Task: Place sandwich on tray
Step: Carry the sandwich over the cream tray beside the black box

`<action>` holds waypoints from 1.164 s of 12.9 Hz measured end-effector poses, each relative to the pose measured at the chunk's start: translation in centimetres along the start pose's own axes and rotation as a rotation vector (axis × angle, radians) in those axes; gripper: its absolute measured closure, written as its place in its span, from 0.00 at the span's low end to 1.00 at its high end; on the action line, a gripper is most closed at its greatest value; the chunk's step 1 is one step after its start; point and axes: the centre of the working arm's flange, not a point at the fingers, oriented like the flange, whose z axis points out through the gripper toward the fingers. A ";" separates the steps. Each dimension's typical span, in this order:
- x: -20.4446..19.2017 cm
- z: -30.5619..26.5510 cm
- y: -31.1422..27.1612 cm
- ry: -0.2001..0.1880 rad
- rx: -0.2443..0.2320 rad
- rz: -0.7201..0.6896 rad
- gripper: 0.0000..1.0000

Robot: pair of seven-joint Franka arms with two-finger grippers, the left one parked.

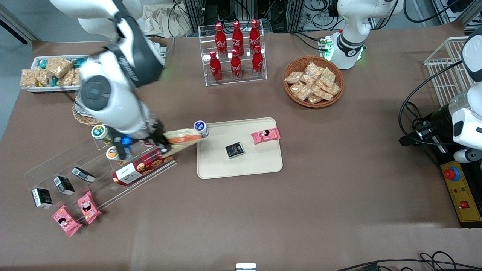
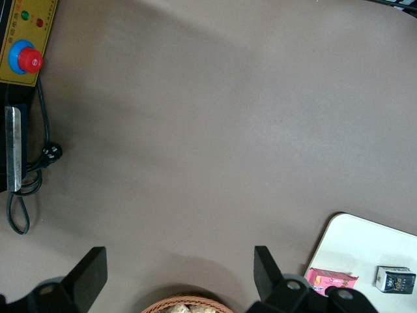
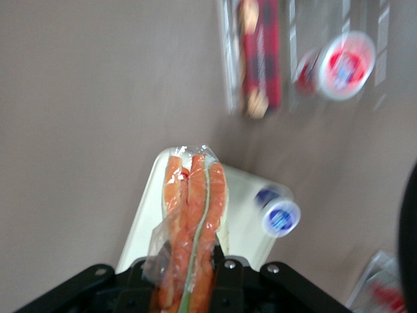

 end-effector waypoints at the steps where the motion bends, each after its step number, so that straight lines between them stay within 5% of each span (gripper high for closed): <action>1: -2.0 2.6 -0.8 -0.012 0.009 0.046 0.78; 7: -9.8 14.2 -2.4 -0.013 0.038 0.192 0.78; 15: -8.6 21.4 -3.4 0.003 0.056 0.256 0.78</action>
